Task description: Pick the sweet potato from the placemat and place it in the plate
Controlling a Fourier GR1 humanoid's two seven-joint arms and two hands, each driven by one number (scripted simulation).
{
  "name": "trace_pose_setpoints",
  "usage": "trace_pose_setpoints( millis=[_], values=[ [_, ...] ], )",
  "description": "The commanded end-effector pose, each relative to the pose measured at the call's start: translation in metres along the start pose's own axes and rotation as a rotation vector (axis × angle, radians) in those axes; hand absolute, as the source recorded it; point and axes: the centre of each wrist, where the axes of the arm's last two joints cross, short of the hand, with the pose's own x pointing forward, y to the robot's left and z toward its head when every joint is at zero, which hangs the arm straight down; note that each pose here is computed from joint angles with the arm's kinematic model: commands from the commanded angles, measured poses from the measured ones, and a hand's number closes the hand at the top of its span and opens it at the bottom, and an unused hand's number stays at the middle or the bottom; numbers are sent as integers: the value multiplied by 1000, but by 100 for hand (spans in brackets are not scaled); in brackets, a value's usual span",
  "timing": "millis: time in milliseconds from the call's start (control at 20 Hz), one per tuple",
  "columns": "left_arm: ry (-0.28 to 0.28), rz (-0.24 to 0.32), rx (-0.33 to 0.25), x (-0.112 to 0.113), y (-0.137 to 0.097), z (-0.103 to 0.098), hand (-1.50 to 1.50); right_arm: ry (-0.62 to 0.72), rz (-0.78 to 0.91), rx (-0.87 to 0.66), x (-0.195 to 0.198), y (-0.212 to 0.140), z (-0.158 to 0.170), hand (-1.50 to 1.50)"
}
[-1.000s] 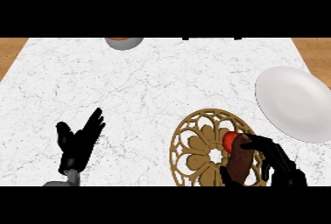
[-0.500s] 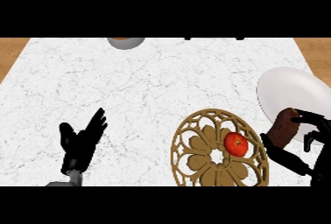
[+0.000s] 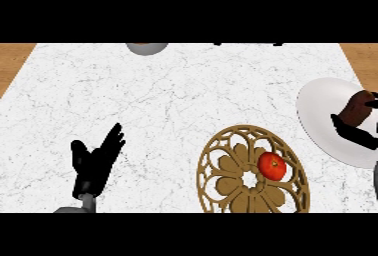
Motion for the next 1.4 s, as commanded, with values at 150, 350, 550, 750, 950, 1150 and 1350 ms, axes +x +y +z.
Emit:
trace_pose_setpoints(
  millis=[150, 350, 550, 750, 950, 1150, 1350],
  values=[
    [1, 0, -9, -4, -4, 9, 0, 12, -15, -32, -41, 4, -51, 150],
    [2, -7, -24, 8, 2, 0, 0, 187, 81, 47, -62, -29, -69, 150],
    [-20, -27, -53, 22, -11, -7, 0, 213, 242, 255, -63, -9, -65, -150],
    [-33, -19, -57, 27, -14, -7, 0, 200, 127, 320, -64, -4, -66, -150],
    [-16, -13, -30, 11, 0, -7, 0, 126, -39, 313, -75, 4, -48, -150],
    [-16, -3, -28, 14, -14, -8, 0, 93, -218, 168, -69, -1, -61, -150],
    [-15, -6, -24, 8, -13, -11, 0, 145, -324, 112, -74, -32, -78, -150]
  ],
)
